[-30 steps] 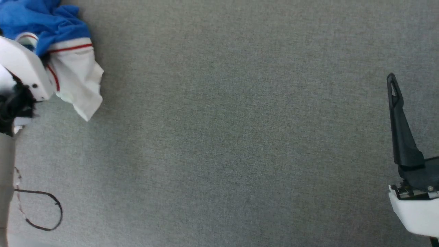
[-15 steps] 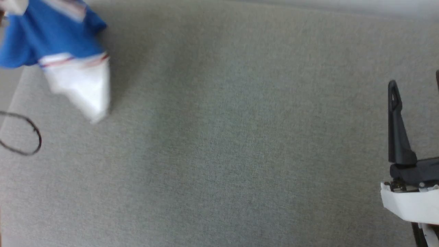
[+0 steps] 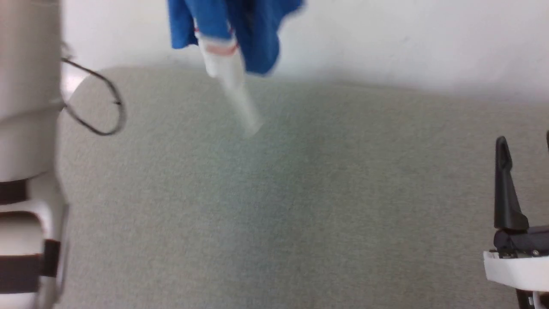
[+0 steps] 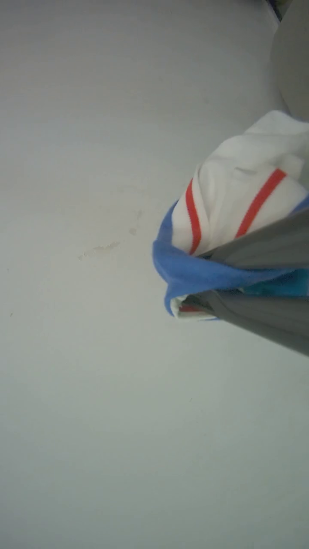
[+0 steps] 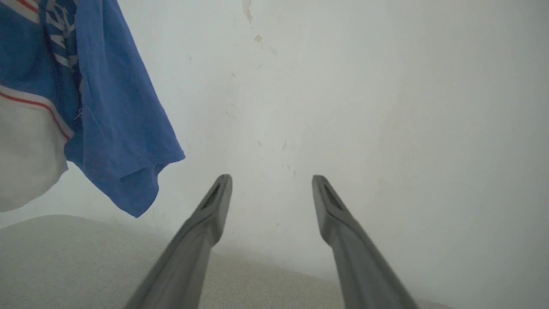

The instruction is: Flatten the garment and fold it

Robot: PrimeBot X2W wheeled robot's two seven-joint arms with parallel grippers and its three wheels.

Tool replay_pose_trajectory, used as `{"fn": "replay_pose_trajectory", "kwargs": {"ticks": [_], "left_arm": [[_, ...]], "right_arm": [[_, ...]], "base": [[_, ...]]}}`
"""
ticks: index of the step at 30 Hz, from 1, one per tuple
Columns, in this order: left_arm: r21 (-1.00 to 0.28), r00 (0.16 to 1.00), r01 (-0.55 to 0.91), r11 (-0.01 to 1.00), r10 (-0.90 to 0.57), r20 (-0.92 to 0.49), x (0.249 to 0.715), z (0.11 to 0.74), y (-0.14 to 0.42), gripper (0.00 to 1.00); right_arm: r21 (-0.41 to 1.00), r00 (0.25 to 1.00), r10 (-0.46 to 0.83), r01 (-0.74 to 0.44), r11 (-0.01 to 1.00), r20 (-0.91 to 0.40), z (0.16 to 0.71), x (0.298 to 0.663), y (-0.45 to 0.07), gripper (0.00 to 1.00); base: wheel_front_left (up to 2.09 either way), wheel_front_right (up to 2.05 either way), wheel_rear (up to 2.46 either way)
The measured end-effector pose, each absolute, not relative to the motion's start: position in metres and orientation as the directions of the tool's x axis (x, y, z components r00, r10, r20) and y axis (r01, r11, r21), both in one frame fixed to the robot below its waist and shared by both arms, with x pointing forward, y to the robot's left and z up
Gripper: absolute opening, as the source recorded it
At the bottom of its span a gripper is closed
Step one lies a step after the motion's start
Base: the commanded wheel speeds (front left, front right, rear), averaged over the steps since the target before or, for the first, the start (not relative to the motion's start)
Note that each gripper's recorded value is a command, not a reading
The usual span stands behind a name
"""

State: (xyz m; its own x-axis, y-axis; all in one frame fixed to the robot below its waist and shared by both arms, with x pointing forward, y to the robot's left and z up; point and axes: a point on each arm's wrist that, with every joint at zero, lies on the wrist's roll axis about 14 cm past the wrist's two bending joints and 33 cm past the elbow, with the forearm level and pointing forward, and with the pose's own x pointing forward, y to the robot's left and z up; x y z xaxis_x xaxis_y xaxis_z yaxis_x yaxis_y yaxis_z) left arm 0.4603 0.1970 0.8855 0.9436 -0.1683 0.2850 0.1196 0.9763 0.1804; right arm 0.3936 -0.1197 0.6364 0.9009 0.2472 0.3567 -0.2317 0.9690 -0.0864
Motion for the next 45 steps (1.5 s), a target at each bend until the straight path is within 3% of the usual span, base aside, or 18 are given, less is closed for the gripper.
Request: {"fn": "replay_pose_trajectory", "kwargs": {"ticks": [8,17,21,25,29,33,35,36,37,45], "left_arm": [[0.158,0.860,0.416,0.895,-0.444,0.250,0.442,0.872,0.080,0.00],[0.053,0.760,0.646,0.761,-0.648,0.042,0.416,0.746,-0.015,0.00],[0.022,0.727,0.685,0.728,-0.681,-0.081,0.394,0.669,-0.038,0.00],[0.024,0.690,0.696,0.718,-0.659,-0.297,0.371,0.569,-0.039,0.00],[-0.088,0.622,0.658,0.748,-0.605,-0.497,0.338,0.479,-0.028,0.00],[-0.143,0.612,0.608,0.781,-0.576,-0.542,0.325,0.446,-0.022,0.00],[-0.153,0.636,0.587,0.795,-0.570,-0.521,0.329,0.448,-0.020,0.34],[-0.161,0.649,0.578,0.800,-0.570,-0.504,0.331,0.451,-0.019,0.84],[-0.171,0.669,0.560,0.810,-0.565,-0.484,0.334,0.455,-0.018,1.00],[-0.261,0.832,0.451,0.853,-0.508,-0.223,0.360,0.531,0.011,1.00]], "right_arm": [[-0.087,0.910,0.123,-0.096,0.992,0.397,0.652,0.361,-0.167,1.00],[-0.079,0.915,0.016,0.017,0.997,0.403,0.655,0.331,-0.204,1.00],[-0.075,0.920,-0.013,0.046,0.996,0.391,0.652,0.322,-0.213,1.00],[-0.075,0.926,-0.021,0.053,0.996,0.378,0.648,0.323,-0.215,1.00],[-0.074,0.934,-0.017,0.046,0.996,0.357,0.642,0.328,-0.214,1.00],[-0.072,0.942,0.000,0.026,0.997,0.337,0.637,0.333,-0.208,1.00],[-0.072,0.942,0.011,0.014,0.997,0.335,0.636,0.335,-0.204,1.00],[-0.071,0.942,0.015,0.010,0.997,0.335,0.636,0.335,-0.203,1.00],[-0.071,0.942,0.018,0.006,0.997,0.335,0.636,0.336,-0.202,1.00],[-0.072,0.939,0.051,-0.029,0.997,0.339,0.640,0.332,-0.191,1.00]], "base": [[0.00,0.00,0.00],[0.00,0.00,0.00],[0.00,0.00,0.00],[0.00,0.00,0.00],[0.00,0.00,0.00],[0.00,0.00,0.00],[0.00,0.00,0.00],[0.00,0.00,0.00],[0.00,0.00,0.00],[0.00,0.00,0.00]]}}
